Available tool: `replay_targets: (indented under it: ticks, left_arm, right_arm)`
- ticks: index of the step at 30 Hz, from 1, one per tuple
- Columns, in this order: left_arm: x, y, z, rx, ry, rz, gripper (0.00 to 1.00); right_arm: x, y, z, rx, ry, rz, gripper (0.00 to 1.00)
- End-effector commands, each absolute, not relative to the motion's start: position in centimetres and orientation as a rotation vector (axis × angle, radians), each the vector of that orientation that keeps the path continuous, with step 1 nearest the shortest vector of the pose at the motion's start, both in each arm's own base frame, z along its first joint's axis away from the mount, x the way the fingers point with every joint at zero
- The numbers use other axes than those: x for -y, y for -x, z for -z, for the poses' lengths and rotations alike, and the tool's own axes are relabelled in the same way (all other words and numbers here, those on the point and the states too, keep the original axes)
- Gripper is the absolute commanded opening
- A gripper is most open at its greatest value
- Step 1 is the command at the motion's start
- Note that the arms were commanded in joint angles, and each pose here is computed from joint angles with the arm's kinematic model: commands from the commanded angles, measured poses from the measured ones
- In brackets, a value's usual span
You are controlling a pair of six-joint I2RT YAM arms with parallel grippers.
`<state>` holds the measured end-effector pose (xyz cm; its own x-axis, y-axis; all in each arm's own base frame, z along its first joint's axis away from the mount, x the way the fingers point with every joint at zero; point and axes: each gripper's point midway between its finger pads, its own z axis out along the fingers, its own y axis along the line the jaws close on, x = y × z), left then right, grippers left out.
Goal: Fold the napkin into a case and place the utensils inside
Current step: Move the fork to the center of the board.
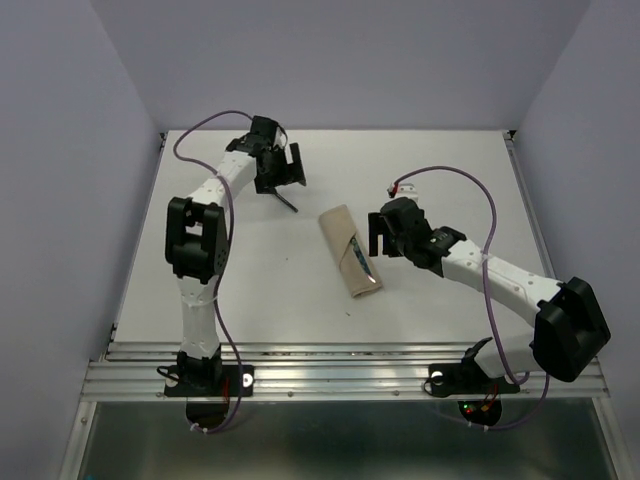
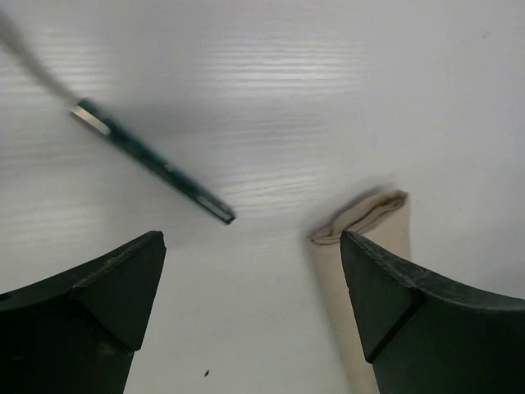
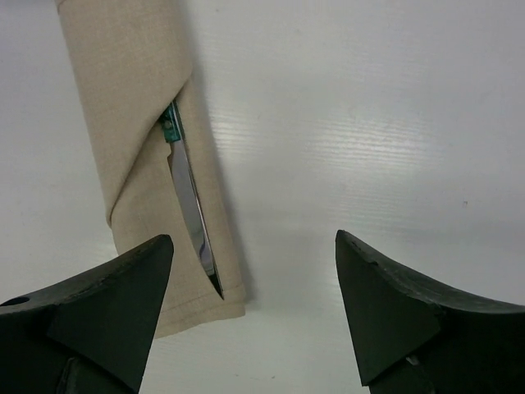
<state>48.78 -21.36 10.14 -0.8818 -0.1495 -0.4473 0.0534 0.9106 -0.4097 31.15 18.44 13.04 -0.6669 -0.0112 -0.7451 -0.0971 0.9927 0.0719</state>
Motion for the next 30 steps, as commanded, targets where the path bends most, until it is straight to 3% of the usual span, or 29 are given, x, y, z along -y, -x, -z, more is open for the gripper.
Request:
replay_targets:
  ticks: [1, 8, 15, 23, 26, 30]
  left_arm:
    - [14.5, -48.3, -13.7, -2.469, 0.384, 0.244, 0.97]
    - [12.3, -46.7, -9.6, -2.475, 0.571, 0.113, 0.88]
    - [14.2, -49.3, -8.0, -2.470, 0.579, 0.196, 0.81]
    - [13.9, -51.5, -4.6, -2.509, 0.645, 0.081, 0.73]
    - [13.7, -51.8, -3.6, -2.519, 0.652, 0.010, 0.60]
    - [13.1, -50.6, -2.4, -2.570, 0.627, -0.069, 0.00]
  right_arm:
    - [-18.3, -30.8, -13.2, -2.285, 0.041, -0.144, 0.86]
    - [-19.1, -31.2, -13.0, -2.288, 0.059, -0.171, 0.89]
    - [-18.9, -30.9, -13.0, -2.287, 0.059, -0.174, 0.90]
    - [-19.4, -30.6, -12.1, -2.313, 0.070, -0.201, 0.90]
    - [-19.6, -30.6, -12.0, -2.317, 0.073, -0.209, 0.90]
    - [-19.5, -30.4, -12.1, -2.314, 0.071, -0.209, 0.90]
